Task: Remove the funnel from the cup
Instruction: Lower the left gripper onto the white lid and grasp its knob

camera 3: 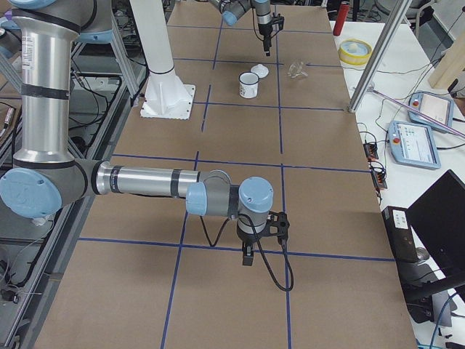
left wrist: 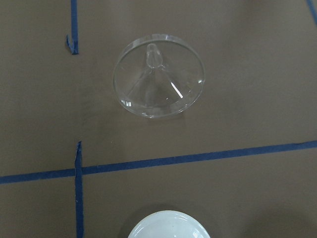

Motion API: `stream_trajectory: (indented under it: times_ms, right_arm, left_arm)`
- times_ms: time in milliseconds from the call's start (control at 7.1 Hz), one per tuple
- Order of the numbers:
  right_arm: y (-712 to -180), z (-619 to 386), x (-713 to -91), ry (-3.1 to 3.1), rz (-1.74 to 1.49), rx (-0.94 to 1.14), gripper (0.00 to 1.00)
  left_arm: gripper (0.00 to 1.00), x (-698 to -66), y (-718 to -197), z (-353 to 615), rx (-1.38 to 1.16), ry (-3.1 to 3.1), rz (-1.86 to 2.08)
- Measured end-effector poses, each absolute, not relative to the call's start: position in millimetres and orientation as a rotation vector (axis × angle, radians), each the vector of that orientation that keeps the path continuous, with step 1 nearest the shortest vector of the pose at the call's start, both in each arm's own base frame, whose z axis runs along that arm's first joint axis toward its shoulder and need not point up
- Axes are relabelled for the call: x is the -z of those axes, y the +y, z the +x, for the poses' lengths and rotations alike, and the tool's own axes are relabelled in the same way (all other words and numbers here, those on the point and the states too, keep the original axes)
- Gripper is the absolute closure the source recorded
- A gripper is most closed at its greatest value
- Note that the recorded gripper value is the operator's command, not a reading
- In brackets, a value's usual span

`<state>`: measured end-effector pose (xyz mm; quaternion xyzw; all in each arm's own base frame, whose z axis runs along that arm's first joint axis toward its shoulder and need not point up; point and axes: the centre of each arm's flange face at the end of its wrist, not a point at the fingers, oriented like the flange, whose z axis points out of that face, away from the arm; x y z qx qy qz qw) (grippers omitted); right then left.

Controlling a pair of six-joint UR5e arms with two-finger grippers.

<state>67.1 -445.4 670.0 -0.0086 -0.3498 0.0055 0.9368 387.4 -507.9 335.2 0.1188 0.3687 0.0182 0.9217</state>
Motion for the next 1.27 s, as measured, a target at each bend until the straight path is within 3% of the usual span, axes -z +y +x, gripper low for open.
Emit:
stream_trajectory:
  times_ms: [704, 845, 1126, 1267]
  right_arm:
    - [-445.7, 67.2, -669.8, -0.715, -0.017, -0.011, 0.00]
    - [-445.8, 67.1, -669.7, -0.715, -0.017, -0.011, 0.00]
    - [-445.7, 67.2, -669.8, -0.715, -0.017, -0.011, 0.00]
    - [-445.5, 67.2, -669.9, -0.715, -0.017, -0.011, 0.00]
  left_arm:
    - [0.00, -362.7, -496.3, 415.7, -0.081, 0.766, 0.182]
    - [0.11, -365.9, -488.9, 426.5, -0.100, 0.765, 0.168]
    - [0.47, -366.8, -479.8, 436.6, -0.123, 0.772, 0.148]
    - [0.61, -366.5, -477.7, 437.9, -0.130, 0.777, 0.138]
